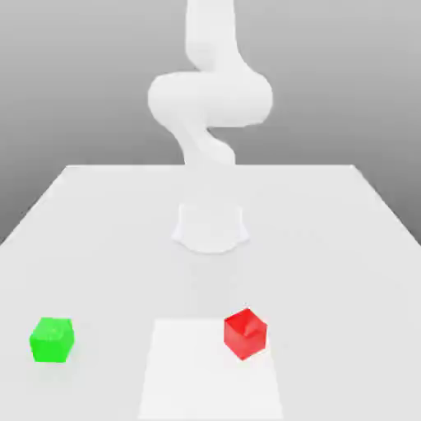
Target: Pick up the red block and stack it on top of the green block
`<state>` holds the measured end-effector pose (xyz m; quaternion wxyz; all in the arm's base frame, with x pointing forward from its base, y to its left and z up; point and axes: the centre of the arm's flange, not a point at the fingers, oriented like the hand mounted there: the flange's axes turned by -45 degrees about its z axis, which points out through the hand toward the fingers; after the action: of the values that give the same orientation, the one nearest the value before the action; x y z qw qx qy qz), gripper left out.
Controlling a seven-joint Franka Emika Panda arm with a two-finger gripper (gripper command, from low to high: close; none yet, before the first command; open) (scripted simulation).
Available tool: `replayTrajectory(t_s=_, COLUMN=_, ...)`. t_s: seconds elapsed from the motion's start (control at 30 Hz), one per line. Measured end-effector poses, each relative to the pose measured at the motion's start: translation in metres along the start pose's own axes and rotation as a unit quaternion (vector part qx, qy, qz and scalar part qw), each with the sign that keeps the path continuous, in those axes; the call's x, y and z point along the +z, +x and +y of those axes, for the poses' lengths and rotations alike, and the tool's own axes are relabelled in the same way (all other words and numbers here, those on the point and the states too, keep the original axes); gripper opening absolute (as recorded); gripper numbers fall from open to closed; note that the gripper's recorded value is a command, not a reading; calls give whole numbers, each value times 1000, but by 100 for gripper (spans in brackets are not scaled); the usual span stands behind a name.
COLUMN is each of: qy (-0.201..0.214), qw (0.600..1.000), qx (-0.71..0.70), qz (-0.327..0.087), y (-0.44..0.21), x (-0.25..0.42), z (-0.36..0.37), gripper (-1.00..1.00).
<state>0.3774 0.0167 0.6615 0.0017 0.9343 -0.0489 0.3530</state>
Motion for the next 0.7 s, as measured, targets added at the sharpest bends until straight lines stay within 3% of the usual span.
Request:
replayTrajectory(t_s=0.37, qy=-94, qw=958, qx=202, qz=-178, y=-133, x=238, z=-22, gripper=0)
replayTrajectory(t_s=0.7, qy=-158, qw=858, qx=381, qz=-306, y=-302, x=327, z=-24, gripper=0)
